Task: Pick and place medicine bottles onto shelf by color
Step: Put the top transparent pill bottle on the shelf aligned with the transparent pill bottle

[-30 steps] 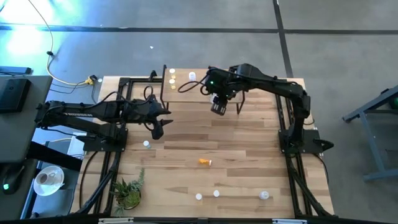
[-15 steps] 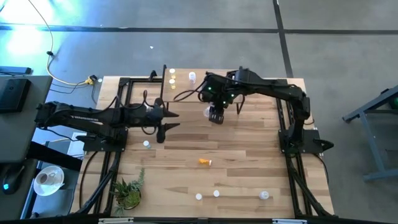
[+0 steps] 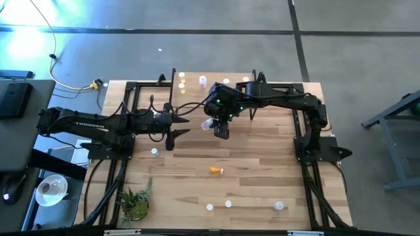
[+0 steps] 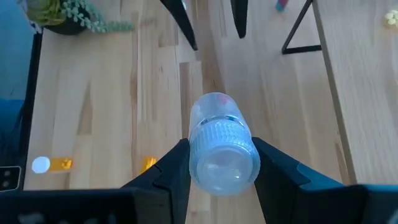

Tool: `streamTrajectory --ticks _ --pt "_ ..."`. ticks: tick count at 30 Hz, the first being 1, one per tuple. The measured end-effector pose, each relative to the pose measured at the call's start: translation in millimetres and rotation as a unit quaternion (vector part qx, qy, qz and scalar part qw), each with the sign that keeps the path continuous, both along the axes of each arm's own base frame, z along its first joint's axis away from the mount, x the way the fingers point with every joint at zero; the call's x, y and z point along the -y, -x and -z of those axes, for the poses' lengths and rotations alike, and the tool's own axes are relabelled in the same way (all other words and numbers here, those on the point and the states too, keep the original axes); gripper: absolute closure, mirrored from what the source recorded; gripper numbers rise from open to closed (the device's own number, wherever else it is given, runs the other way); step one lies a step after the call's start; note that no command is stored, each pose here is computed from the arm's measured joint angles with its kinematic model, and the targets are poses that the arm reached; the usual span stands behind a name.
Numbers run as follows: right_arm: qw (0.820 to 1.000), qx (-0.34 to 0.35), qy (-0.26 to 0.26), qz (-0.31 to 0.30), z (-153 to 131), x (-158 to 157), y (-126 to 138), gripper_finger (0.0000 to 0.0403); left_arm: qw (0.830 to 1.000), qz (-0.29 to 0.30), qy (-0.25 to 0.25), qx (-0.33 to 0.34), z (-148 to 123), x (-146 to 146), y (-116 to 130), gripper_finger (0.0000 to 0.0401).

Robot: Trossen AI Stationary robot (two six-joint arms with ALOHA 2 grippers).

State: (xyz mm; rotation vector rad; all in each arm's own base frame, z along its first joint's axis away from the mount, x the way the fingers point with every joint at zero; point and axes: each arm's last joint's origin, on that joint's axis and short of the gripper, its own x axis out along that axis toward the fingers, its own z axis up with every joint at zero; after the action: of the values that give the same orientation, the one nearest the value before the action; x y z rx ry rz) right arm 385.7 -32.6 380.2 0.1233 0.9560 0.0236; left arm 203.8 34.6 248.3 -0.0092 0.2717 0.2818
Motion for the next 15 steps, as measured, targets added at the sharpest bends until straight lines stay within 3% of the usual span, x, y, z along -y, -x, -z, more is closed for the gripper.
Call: streamTrajectory --ticks 9,15 --pt "1.000 -0.022 0.004 -0.005 19 4 -14 0.0272 1.000 0.008 -0.005 0.011 -1 0 -4 0.0170" --pt "0.999 -0.032 0.001 -0.010 29 4 -21 0.0272 1.000 0.025 -0.003 0.015 7 -2 -18 0.0162"
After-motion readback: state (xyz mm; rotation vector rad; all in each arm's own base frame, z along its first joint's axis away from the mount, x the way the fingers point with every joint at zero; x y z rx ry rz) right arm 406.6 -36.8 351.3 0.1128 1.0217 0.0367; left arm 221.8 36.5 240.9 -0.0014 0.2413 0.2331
